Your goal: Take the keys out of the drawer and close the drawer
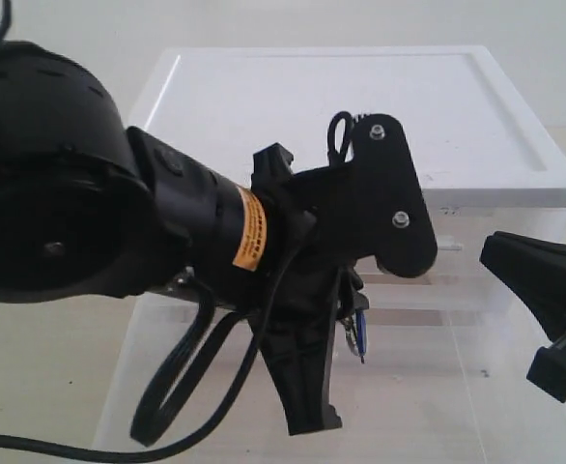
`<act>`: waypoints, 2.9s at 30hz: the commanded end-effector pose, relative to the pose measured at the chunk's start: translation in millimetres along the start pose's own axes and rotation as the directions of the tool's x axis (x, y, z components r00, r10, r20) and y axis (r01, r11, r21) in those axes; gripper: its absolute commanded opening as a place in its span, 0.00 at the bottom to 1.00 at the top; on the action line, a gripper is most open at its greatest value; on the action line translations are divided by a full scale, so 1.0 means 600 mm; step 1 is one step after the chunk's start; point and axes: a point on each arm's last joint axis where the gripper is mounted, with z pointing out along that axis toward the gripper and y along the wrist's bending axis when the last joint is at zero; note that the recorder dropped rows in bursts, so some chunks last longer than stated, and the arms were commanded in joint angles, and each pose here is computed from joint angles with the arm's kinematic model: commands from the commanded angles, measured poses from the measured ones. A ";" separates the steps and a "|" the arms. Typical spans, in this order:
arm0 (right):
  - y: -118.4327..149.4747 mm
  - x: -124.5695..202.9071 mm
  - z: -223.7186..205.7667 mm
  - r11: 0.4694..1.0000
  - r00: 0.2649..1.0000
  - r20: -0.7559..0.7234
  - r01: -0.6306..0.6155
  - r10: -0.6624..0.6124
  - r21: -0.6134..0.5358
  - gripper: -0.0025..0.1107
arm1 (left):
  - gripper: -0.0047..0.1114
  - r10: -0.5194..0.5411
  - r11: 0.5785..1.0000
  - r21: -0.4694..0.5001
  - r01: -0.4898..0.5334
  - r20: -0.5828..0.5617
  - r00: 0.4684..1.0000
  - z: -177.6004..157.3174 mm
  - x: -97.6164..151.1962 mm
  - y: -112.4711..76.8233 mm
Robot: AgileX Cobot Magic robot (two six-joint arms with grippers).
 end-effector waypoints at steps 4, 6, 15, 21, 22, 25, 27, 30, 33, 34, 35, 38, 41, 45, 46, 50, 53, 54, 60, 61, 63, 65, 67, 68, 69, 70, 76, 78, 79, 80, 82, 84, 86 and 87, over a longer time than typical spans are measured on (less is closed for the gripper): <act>0.005 -0.005 0.001 0.999 1.000 0.024 0.014 -0.013 -0.040 0.02 | 0.08 0.073 0.997 0.014 -0.075 0.105 0.992 -0.089 -0.032 -0.039; 0.005 -0.005 0.001 0.999 1.000 0.022 0.014 -0.013 -0.038 0.02 | 0.08 0.107 0.993 0.035 -0.113 0.142 0.984 -0.112 -0.041 -0.062; 0.004 -0.004 0.001 0.999 1.000 0.018 0.014 -0.013 -0.035 0.02 | 0.08 0.174 0.970 0.130 -0.206 0.220 0.960 -0.143 -0.054 -0.142; 0.004 -0.004 0.001 0.999 1.000 0.018 0.014 -0.013 -0.035 0.02 | 0.08 0.122 0.958 0.235 -0.162 0.179 0.976 -0.120 -0.030 -0.178; 0.004 -0.004 0.001 0.999 1.000 0.018 0.014 -0.013 -0.035 0.02 | 0.08 0.121 0.956 0.244 -0.160 0.167 0.978 -0.109 -0.021 -0.185; 0.004 -0.004 0.001 0.999 1.000 0.018 0.014 -0.013 -0.035 0.02 | 0.08 0.110 0.954 0.260 -0.150 0.164 0.980 -0.083 -0.004 -0.199; 0.004 -0.004 0.001 0.999 1.000 0.018 0.014 -0.013 -0.035 0.02 | 0.08 0.102 0.955 0.256 -0.148 0.185 0.978 -0.077 0.000 -0.203; 0.004 -0.004 0.001 0.999 1.000 0.018 0.014 -0.013 -0.035 0.02 | 0.08 0.102 0.956 0.254 -0.146 0.179 0.979 -0.071 0.002 -0.202; 0.004 -0.004 0.001 0.999 1.000 0.018 0.014 -0.013 -0.035 0.02 | 0.08 0.094 0.959 0.253 -0.128 0.139 0.986 -0.050 0.012 -0.199; 0.004 -0.004 0.001 0.999 1.000 0.018 0.014 -0.013 -0.035 0.02 | 0.08 0.093 0.959 0.254 -0.123 0.128 0.987 -0.042 0.017 -0.199; 0.004 -0.004 0.001 0.999 1.000 0.018 0.014 -0.013 -0.035 0.02 | 0.08 0.092 0.960 0.256 -0.117 0.111 0.990 -0.031 0.022 -0.200; 0.004 -0.004 0.001 0.999 1.000 0.016 0.014 -0.013 -0.033 0.02 | 0.08 0.095 0.957 0.266 -0.112 0.073 0.993 -0.010 0.034 -0.206; 0.004 -0.004 0.001 0.999 1.000 0.016 0.014 -0.013 -0.033 0.02 | 0.08 0.092 0.958 0.263 -0.112 0.087 0.992 -0.005 0.031 -0.207; 0.004 -0.004 0.001 0.999 1.000 0.016 0.014 -0.013 -0.033 0.02 | 0.08 0.090 0.965 0.239 -0.108 0.084 0.992 -0.001 0.034 -0.193; 0.004 -0.004 0.001 0.999 1.000 0.016 0.014 -0.013 -0.033 0.02 | 0.08 0.081 0.968 0.231 -0.097 0.077 0.994 0.001 0.036 -0.186; 0.004 -0.004 0.001 0.999 1.000 0.016 0.014 -0.013 -0.033 0.02 | 0.08 0.030 0.982 0.186 -0.036 0.036 0.999 0.012 0.053 -0.148; 0.004 -0.004 0.001 0.999 1.000 0.016 0.010 -0.009 -0.033 0.02 | 0.08 -0.007 0.988 0.156 0.002 0.032 0.999 0.016 0.059 -0.126; 0.004 -0.004 0.001 0.999 1.000 0.016 0.010 -0.009 -0.033 0.02 | 0.08 -0.010 0.988 0.153 0.004 0.036 0.999 0.017 0.059 -0.125; 0.004 -0.004 0.001 0.999 1.000 0.016 0.010 -0.009 -0.033 0.02 | 0.08 0.013 0.990 0.137 -0.024 0.086 0.996 0.016 0.052 -0.123; 0.004 -0.004 0.001 0.999 1.000 0.016 0.010 -0.009 -0.033 0.02 | 0.08 0.014 0.990 0.136 -0.026 0.088 0.996 0.016 0.051 -0.123; 0.004 -0.004 0.001 0.999 1.000 0.016 0.010 -0.009 -0.033 0.02 | 0.08 0.020 0.991 0.133 -0.033 0.096 0.995 0.014 0.049 -0.121; 0.004 -0.004 0.001 0.999 1.000 0.016 0.004 -0.004 -0.033 0.02 | 0.08 0.037 0.991 0.122 -0.049 0.102 0.994 0.012 0.049 -0.118; 0.004 -0.004 0.001 0.999 1.000 0.016 0.004 -0.004 -0.033 0.02 | 0.08 0.037 0.993 0.107 -0.050 0.116 0.993 0.011 0.048 -0.112; 0.004 -0.004 0.001 0.999 1.000 0.016 0.004 -0.004 -0.033 0.02 | 0.08 0.030 0.995 0.096 -0.043 0.126 0.992 0.009 0.048 -0.106; 0.004 -0.004 0.001 0.999 1.000 0.016 0.004 -0.004 -0.033 0.02 | 0.08 0.024 0.995 0.088 -0.036 0.132 0.991 0.010 0.047 -0.102; 0.004 -0.004 0.001 0.999 1.000 0.016 0.004 -0.004 -0.033 0.02 | 0.08 0.025 0.996 0.081 -0.037 0.136 0.990 0.010 0.047 -0.099; 0.004 -0.004 0.001 0.999 1.000 0.016 0.006 -0.006 -0.033 0.02 | 0.08 0.008 1.000 0.016 -0.012 0.181 0.983 0.012 0.050 -0.067; 0.004 -0.004 0.001 0.999 1.000 0.016 0.006 -0.006 -0.033 0.02 | 0.08 0.007 1.000 0.002 -0.007 0.172 0.985 0.013 0.055 -0.057; 0.004 -0.004 0.001 0.999 1.000 0.016 0.004 -0.004 -0.033 0.02 | 0.08 0.001 1.000 -0.004 0.000 0.169 0.986 0.014 0.057 -0.053; 0.004 -0.004 0.001 0.999 1.000 0.016 0.004 -0.004 -0.033 0.02 | 0.08 -0.007 1.000 -0.010 0.009 0.164 0.986 0.014 0.060 -0.047; 0.004 -0.004 0.001 0.999 1.000 0.016 0.004 -0.004 -0.033 0.02 | 0.08 -0.012 1.000 -0.023 0.015 0.159 0.987 0.015 0.065 -0.039; 0.004 -0.004 0.001 0.999 1.000 0.016 0.004 -0.004 -0.033 0.02 | 0.08 -0.009 0.999 -0.048 0.018 0.176 0.984 0.015 0.066 -0.028; 0.004 -0.004 0.001 0.999 1.000 0.016 0.006 -0.006 -0.033 0.02 | 0.08 -0.013 0.997 -0.078 0.030 0.206 0.979 0.014 0.067 -0.015; 0.004 -0.004 0.001 0.999 1.000 0.016 0.006 -0.006 -0.033 0.02 | 0.08 -0.017 0.996 -0.087 0.037 0.215 0.977 0.014 0.067 -0.011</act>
